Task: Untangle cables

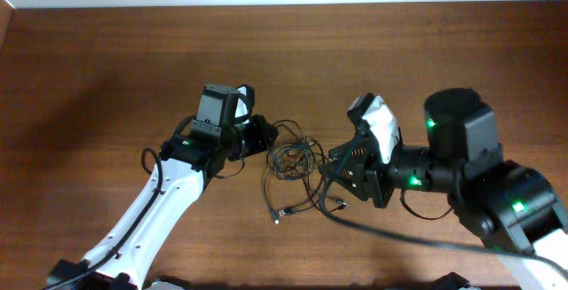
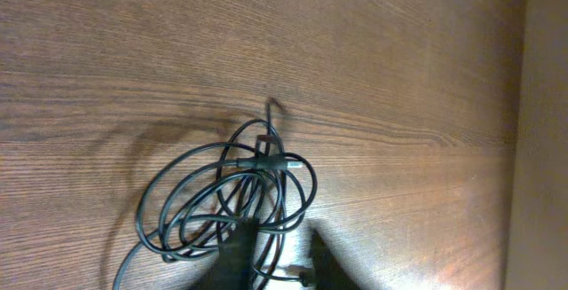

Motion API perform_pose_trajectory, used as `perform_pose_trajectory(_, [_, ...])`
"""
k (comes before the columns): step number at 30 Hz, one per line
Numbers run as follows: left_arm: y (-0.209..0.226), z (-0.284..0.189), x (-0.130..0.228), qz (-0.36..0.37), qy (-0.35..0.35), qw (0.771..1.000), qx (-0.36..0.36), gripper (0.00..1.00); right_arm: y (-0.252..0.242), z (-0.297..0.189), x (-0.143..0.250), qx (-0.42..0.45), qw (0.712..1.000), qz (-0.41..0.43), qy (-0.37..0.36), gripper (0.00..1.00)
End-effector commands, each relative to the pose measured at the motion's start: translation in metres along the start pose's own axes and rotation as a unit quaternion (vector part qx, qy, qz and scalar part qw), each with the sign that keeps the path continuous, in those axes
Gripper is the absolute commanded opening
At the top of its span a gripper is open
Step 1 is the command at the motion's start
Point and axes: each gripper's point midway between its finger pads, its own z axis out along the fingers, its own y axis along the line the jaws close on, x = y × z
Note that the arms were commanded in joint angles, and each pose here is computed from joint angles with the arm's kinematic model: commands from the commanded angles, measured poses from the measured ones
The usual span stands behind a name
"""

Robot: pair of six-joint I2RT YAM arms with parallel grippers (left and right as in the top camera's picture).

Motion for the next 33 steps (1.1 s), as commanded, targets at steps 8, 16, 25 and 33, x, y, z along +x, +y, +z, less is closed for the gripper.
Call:
perform_pose_trajectory(8, [0.074, -0.011, 0.052, -0.235, 0.003, 0.944, -0.231, 0.99, -0.030, 0.024, 0.021, 0.028, 0.996, 0.046, 0.065, 0.40])
perform_pose_trajectory(16, [0.125, 0.069, 0.086, -0.101, 0.064, 0.933, -0.340, 1.00, -0.041, 0.020, 0.038, 0.068, 0.991, 0.066, 0.098, 0.40])
perform_pose_trajectory(25, [0.069, 0.022, 0.024, -0.081, -0.009, 0.963, -0.256, 0.00, -0.087, 0.006, 0.047, 0.212, 0.963, 0.130, 0.100, 0.40])
perform_pose_trajectory(33, [-0.026, -0.101, -0.007, -0.051, -0.140, 0.987, -0.056, 0.00, -0.088, 0.060, 0.053, 0.125, 0.948, 0.258, 0.136, 0.45])
